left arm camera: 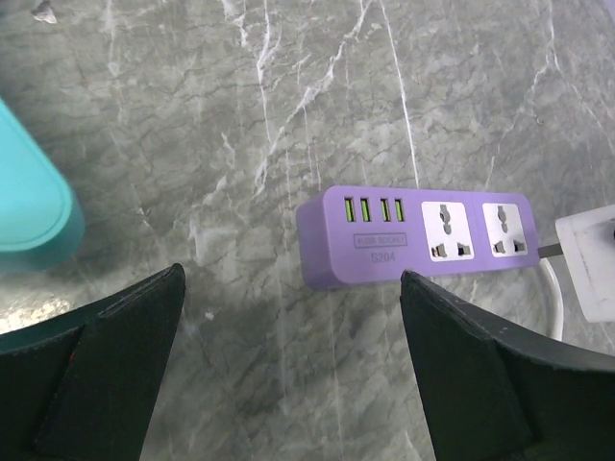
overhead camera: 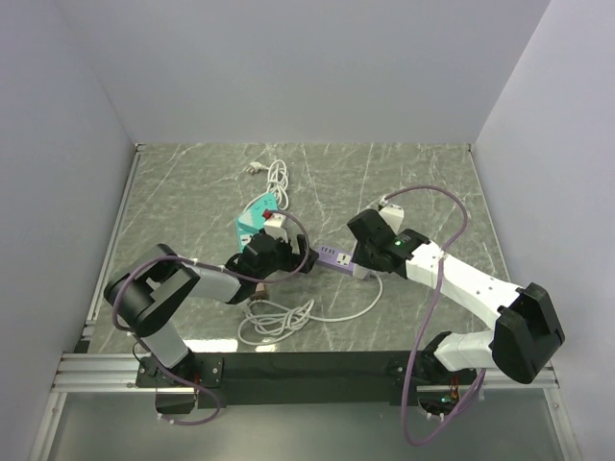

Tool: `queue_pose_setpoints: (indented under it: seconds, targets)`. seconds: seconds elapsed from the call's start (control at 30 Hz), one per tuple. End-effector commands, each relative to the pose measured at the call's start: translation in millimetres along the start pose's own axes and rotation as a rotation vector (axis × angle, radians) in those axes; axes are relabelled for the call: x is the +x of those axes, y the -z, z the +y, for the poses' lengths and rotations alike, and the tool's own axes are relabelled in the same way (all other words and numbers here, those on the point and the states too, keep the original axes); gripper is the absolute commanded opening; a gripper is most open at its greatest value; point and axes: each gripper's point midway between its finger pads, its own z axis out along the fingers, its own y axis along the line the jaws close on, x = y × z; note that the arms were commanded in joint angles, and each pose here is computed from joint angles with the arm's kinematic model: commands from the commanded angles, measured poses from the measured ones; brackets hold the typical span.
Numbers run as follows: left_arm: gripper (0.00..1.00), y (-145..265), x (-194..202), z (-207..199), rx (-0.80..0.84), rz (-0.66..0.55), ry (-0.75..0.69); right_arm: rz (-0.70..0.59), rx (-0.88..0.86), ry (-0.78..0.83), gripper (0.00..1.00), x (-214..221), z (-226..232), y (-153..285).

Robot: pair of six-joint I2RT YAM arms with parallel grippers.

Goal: Insert the plug

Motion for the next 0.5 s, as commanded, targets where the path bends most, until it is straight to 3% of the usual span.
queue_pose_setpoints:
  seconds: [0.0, 0.47]
  targets:
    - [1.00, -12.2, -23.1, -18.4, 0.069, -0.063, -0.004, -0.067, 0.013, -0.026, 0.00, -16.9, 2.2, 1.2]
    - [0.99, -30.2, -7.6, -16.4, 0.080, -0.028, 0.019, -0.058, 0.039, -0.003, 0.00, -6.4, -1.8, -20.7]
